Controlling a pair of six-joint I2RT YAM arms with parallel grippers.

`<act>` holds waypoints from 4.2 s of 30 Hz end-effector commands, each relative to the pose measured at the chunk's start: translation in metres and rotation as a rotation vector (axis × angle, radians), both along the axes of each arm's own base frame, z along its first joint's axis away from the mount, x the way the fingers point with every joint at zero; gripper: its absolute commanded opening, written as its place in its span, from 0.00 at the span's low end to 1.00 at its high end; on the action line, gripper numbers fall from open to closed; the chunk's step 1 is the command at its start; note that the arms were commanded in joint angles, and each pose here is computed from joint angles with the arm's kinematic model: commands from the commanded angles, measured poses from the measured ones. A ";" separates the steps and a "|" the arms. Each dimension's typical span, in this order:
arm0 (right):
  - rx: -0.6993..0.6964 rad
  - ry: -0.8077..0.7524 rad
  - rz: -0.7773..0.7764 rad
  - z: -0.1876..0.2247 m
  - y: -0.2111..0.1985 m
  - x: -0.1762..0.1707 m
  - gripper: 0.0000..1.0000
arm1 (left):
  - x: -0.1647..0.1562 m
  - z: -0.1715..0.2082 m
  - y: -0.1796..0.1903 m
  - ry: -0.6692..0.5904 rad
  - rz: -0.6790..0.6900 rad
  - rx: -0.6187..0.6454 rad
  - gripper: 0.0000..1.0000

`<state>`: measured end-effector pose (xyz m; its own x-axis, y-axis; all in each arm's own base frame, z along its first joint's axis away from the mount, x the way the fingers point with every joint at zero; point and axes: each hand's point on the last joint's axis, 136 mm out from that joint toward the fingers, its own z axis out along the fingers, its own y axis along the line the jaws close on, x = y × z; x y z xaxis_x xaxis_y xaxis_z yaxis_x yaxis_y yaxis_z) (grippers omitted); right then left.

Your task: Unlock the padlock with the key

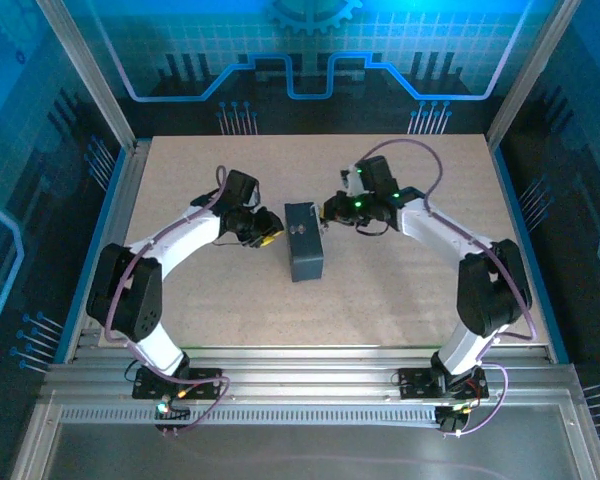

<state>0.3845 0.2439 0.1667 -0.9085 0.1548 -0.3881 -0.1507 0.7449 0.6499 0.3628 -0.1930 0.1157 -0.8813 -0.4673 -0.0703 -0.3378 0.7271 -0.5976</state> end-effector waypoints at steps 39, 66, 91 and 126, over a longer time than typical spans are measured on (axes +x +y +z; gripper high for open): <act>-0.241 -0.047 0.094 0.008 0.006 -0.047 1.00 | 0.001 0.026 0.047 -0.033 0.108 0.033 0.41; -0.465 0.002 0.230 -0.037 0.069 -0.066 0.84 | -0.005 0.025 0.053 -0.038 0.115 0.032 0.41; -0.144 -0.031 0.188 -0.011 0.049 -0.047 1.00 | -0.012 0.026 0.057 -0.047 0.112 0.034 0.41; -0.486 -0.180 0.260 0.006 0.078 -0.052 1.00 | -0.011 0.027 0.061 -0.049 0.130 0.027 0.40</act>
<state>0.3426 0.3268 0.1556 -0.8225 -0.2790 -0.4957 -0.4264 0.8791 0.2128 0.3536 -0.1363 0.1390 -0.8103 -0.5744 -0.1164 -0.4063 0.6937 -0.5948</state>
